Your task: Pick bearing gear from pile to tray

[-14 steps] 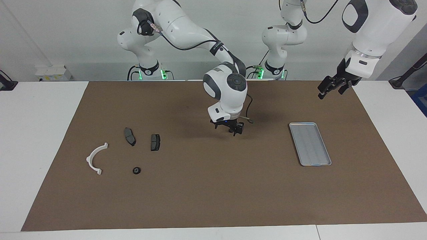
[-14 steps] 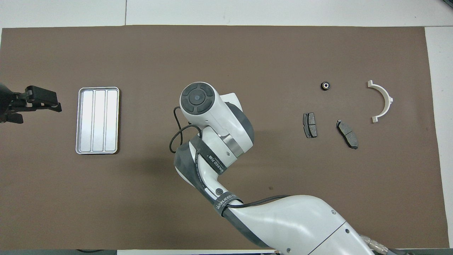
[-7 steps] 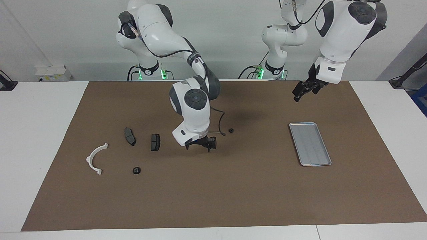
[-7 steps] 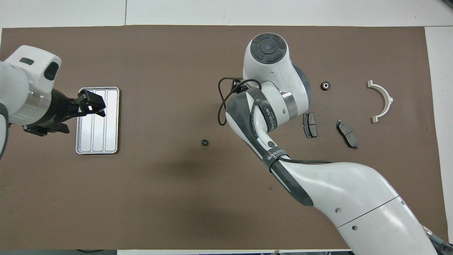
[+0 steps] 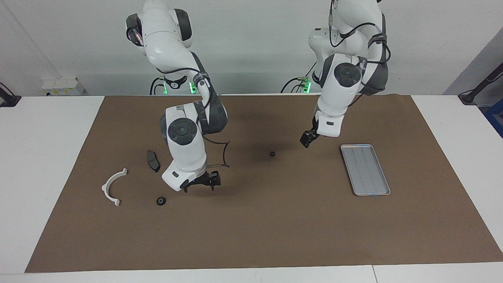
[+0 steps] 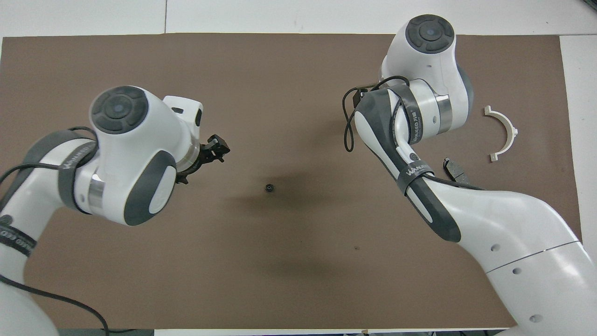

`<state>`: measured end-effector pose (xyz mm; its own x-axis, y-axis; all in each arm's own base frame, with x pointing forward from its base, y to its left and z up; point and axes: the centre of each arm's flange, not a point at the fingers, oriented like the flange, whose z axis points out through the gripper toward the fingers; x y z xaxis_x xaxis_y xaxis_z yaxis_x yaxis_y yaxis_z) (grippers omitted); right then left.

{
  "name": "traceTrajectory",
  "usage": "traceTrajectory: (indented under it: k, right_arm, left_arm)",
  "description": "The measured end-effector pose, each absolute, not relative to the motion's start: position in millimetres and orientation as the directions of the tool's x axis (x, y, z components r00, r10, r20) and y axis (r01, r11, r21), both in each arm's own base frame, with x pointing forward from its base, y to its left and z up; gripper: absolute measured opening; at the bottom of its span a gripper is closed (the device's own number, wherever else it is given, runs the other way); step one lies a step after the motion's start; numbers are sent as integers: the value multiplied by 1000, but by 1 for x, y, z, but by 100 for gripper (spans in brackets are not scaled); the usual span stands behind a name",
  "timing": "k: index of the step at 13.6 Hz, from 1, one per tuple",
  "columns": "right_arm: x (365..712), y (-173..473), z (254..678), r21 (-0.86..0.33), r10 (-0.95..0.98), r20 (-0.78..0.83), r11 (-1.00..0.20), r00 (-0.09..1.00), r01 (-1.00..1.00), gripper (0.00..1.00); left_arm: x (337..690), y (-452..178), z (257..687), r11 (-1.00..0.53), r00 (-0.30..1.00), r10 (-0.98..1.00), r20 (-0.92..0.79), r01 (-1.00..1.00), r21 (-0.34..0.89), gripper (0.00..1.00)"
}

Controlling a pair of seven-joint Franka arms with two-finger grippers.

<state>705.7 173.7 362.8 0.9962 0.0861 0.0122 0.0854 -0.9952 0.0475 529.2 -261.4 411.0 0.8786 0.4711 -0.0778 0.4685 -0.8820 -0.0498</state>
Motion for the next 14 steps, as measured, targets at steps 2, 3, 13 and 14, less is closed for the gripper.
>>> traceTrajectory:
  k: [2, 3, 13, 14]
  right_arm:
    - [711, 143, 356, 50, 119, 12, -992, 993, 119, 100]
    - [714, 128, 351, 50, 138, 15, -989, 990, 137, 100]
    - [708, 74, 309, 56, 201, 80, -979, 976, 197, 100]
    - [707, 69, 307, 56, 202, 82, -979, 976, 198, 100]
  left_arm:
    - [529, -308, 375, -862, 860, 507, -59, 506, -33, 100]
    - [528, -333, 356, -853, 852, 522, -45, 522, -12, 100]
    - [507, -370, 310, -856, 855, 516, -51, 515, -31, 90]
    - [505, -369, 306, -858, 856, 514, -51, 513, -31, 90]
